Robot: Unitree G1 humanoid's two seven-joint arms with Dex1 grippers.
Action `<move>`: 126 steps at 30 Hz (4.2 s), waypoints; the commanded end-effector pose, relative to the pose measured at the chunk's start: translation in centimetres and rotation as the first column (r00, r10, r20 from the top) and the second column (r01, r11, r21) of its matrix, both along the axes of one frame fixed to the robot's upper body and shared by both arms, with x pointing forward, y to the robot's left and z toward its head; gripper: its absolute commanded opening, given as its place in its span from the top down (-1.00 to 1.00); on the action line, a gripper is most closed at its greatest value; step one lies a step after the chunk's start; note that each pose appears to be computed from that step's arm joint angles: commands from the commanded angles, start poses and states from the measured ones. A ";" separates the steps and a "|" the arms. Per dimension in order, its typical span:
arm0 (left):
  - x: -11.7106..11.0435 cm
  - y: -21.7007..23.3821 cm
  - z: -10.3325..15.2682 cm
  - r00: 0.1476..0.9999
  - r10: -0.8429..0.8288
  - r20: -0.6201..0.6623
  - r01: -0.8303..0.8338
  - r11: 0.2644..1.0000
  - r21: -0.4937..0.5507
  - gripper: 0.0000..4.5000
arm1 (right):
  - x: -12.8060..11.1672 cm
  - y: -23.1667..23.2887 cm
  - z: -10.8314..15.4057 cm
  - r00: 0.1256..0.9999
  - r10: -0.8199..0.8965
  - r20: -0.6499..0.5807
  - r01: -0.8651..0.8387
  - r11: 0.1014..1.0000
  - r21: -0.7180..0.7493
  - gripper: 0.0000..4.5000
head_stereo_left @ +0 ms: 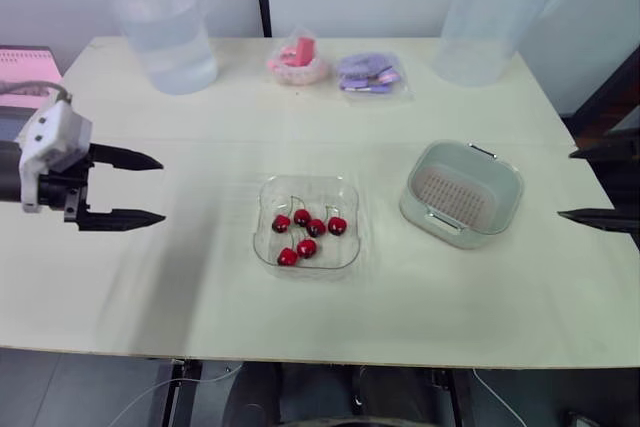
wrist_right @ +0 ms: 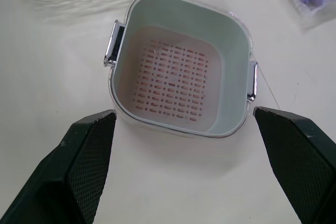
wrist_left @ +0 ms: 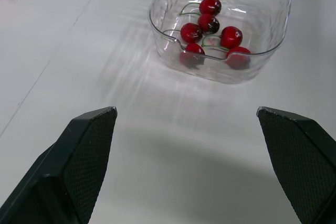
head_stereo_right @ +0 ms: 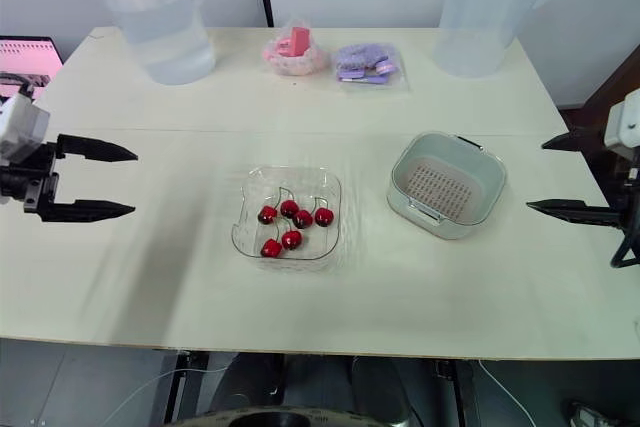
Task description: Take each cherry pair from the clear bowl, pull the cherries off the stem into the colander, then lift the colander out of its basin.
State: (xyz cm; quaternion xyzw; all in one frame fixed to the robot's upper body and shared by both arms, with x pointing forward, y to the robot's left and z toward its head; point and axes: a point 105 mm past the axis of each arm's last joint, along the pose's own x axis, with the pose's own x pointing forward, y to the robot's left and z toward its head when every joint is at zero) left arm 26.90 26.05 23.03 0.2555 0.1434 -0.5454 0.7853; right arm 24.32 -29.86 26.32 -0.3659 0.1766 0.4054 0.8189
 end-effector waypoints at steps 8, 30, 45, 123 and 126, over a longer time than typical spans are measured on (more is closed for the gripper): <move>-0.7 -0.1 0.3 0.999 -0.001 0.039 0.001 1.000 0.017 -1.00 | 0.6 1.7 0.8 0.997 0.062 0.054 -0.063 0.998 0.022 -0.98; -0.6 -1.0 0.6 0.997 0.025 0.069 -0.022 0.999 -0.037 -1.00 | 2.2 5.0 0.8 0.994 0.103 0.040 -0.107 0.988 0.109 -0.98; -0.5 -2.7 0.0 0.993 -0.063 0.105 0.063 0.998 0.001 -1.00 | 2.7 22.2 -0.7 0.879 0.455 -0.141 -0.437 0.889 0.138 -0.98; -0.8 -5.8 -0.5 0.984 -0.018 0.176 0.035 0.995 -0.093 -1.00 | 6.7 28.1 -6.8 0.913 0.373 -0.168 -0.406 0.783 -0.470 0.83; -0.4 -5.7 -0.1 0.982 -0.008 0.186 0.029 0.994 -0.110 -1.00 | 6.7 27.2 -5.2 0.897 0.433 -0.089 -0.417 0.762 -0.495 0.83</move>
